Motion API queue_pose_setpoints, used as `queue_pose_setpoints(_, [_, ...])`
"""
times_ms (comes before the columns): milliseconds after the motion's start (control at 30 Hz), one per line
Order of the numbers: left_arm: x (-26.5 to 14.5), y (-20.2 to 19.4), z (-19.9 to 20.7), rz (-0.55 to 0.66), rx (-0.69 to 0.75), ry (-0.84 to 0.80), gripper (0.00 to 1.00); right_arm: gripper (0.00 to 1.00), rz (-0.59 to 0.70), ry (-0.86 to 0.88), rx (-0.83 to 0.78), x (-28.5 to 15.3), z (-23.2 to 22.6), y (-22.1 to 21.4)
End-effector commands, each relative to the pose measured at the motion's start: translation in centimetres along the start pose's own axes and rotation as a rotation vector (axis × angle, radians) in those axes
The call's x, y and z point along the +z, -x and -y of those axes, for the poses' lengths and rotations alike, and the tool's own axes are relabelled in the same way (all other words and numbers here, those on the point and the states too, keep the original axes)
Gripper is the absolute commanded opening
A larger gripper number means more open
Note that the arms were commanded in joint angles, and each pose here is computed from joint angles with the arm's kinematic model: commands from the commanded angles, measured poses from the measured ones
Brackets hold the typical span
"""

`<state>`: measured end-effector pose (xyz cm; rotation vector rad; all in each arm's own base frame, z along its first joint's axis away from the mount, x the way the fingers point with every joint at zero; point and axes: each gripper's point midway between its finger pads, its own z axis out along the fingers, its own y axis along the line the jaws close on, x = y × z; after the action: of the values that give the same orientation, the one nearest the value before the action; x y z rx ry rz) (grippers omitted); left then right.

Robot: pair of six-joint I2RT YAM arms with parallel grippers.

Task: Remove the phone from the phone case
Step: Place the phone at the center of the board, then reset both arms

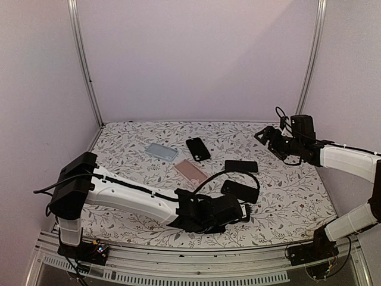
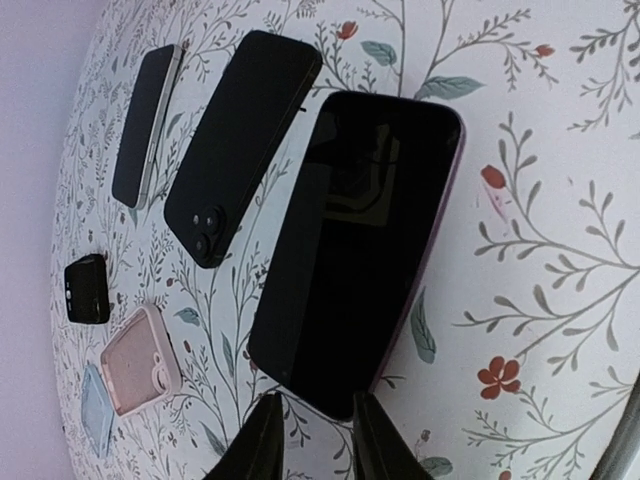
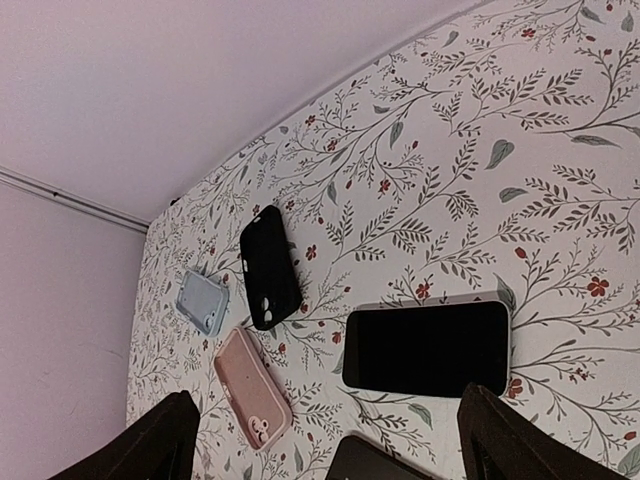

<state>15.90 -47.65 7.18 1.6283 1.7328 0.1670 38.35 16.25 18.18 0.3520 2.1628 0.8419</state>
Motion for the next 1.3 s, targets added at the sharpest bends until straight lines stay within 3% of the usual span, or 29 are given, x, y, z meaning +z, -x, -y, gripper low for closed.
queue_pose_setpoints(0, [-1.3,-0.1,-0.1,0.009,-0.078,-0.055,0.26,0.93,-0.008,0.02,0.009,-0.1,-0.2,-0.2])
queue_pose_setpoints(167, [-2.0,-0.2,-3.1,0.03,-0.211,-0.056,0.27,0.94,-0.014,0.018,0.006,0.0,-0.1,-0.3])
queue_pose_setpoints(333, [-3.0,-0.5,-6.5,0.06,-0.336,-0.032,0.36,0.98,-0.011,0.01,-0.022,-0.1,0.0,-0.3])
queue_pose_setpoints(633, [-5.1,-2.5,-12.1,0.13,-0.583,-0.016,0.98,0.99,0.069,-0.088,-0.107,-1.5,1.3,1.1])
queue_pose_setpoints(933, [-7.4,-7.5,-17.5,0.196,-0.84,0.061,0.99,0.99,0.296,-0.184,-0.233,-4.9,2.8,4.0])
queue_pose_setpoints(1267, [-9.3,-18.7,-24.7,0.161,-1.244,0.283,0.99,0.99,0.461,-0.366,-0.414,-6.8,6.5,5.4])
